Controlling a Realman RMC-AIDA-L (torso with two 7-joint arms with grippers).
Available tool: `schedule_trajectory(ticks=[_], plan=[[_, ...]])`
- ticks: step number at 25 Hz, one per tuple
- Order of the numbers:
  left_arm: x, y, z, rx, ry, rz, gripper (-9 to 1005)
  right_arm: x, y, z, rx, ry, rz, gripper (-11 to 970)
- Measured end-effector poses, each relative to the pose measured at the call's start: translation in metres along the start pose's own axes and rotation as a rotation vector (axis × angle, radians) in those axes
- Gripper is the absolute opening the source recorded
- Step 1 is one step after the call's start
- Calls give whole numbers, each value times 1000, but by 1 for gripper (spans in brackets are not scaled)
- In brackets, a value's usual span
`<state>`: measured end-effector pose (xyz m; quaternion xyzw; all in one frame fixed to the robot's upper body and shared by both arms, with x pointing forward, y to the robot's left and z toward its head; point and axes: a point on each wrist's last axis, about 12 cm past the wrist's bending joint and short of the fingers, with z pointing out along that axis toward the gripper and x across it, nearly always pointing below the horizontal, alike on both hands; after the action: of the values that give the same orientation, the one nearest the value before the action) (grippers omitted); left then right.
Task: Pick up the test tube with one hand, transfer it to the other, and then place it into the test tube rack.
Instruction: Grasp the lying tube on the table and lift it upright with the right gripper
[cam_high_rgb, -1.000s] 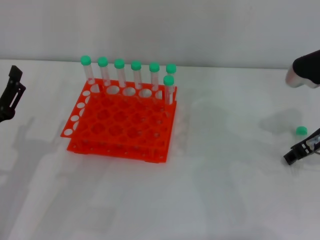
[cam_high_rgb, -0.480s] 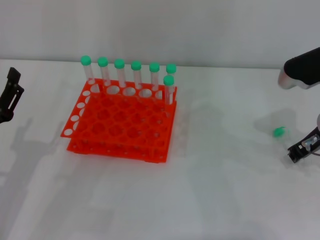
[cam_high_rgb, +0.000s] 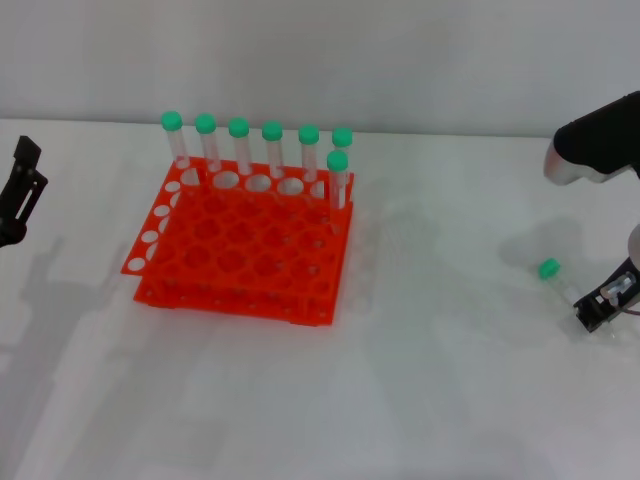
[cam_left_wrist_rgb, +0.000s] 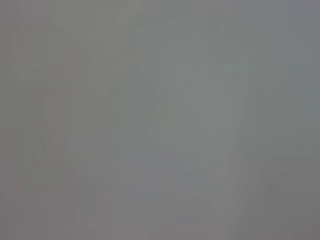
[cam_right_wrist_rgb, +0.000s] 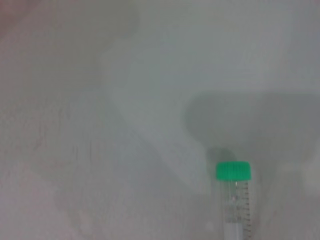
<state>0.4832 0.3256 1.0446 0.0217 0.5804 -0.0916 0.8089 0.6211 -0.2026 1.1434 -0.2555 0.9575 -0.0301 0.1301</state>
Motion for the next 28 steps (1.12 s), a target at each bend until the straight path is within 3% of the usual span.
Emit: schedule_trajectory(ticks=[28], plan=[[1,-3,0,15,6,-37,846,-7,1,3,1,1,-77,181]])
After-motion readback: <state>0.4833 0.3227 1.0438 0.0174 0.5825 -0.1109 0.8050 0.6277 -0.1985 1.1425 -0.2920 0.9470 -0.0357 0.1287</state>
